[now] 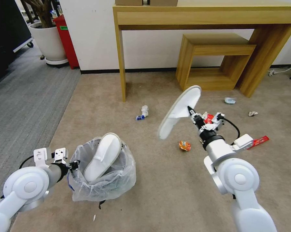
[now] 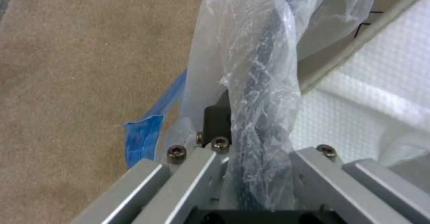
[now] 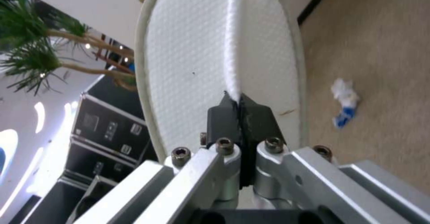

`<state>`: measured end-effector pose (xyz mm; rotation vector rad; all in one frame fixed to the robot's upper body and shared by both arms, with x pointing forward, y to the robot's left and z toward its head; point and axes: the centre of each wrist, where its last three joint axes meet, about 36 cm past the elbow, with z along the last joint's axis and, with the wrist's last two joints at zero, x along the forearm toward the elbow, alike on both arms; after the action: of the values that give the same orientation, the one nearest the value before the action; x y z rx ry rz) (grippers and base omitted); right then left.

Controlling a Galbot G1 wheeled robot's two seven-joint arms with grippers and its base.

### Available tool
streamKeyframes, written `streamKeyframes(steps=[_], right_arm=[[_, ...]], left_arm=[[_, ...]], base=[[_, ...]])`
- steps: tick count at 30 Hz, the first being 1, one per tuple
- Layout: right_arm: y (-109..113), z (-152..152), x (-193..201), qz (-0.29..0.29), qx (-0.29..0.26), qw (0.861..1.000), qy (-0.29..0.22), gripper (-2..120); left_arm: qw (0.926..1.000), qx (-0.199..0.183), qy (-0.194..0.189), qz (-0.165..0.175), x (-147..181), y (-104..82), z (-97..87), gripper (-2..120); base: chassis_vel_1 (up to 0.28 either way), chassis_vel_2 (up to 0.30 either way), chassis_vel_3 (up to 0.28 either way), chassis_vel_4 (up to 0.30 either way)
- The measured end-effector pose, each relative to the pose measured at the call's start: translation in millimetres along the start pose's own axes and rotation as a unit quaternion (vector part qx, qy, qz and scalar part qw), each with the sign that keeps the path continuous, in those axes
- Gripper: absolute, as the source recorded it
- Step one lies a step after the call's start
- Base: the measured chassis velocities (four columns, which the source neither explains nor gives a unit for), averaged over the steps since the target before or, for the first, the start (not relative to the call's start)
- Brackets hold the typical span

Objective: Pick up the trash bin and place the garbage on the floor into it.

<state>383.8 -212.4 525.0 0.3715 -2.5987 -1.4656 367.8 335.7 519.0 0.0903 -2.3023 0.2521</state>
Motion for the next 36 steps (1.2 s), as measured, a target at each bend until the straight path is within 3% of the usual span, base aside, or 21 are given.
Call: streamKeyframes(steps=[7,19,29,36], right_arm=[[-12.0,30.1,-45.2,-0.034,-0.029,0.999,0.017,0],[-12.4,82.4,-96.6,-0.031,-0.040,0.995,0.083,0],[19.0,133.1,-133.6,-0.047,-0.067,0.988,0.127,0],[19.1,160.9,-133.5,-0.043,-0.059,0.984,0.162,0]], left_arm=[[1.0000,0.008,0.004,-0.002,-7.3,1.7,1.7,0],[0.9998,0.014,0.002,-0.012,-13.9,7.7,-0.8,0],[0.9996,0.022,0.009,-0.016,-26.2,6.8,7.1,0],[0.9995,0.024,0.010,-0.020,-28.8,8.7,7.3,0]], base=[[0.000,0.000,0.000,0.000],[0.000,0.000,0.000,0.000],[0.000,0.000,0.000,0.000],[0.000,0.000,0.000,0.000]])
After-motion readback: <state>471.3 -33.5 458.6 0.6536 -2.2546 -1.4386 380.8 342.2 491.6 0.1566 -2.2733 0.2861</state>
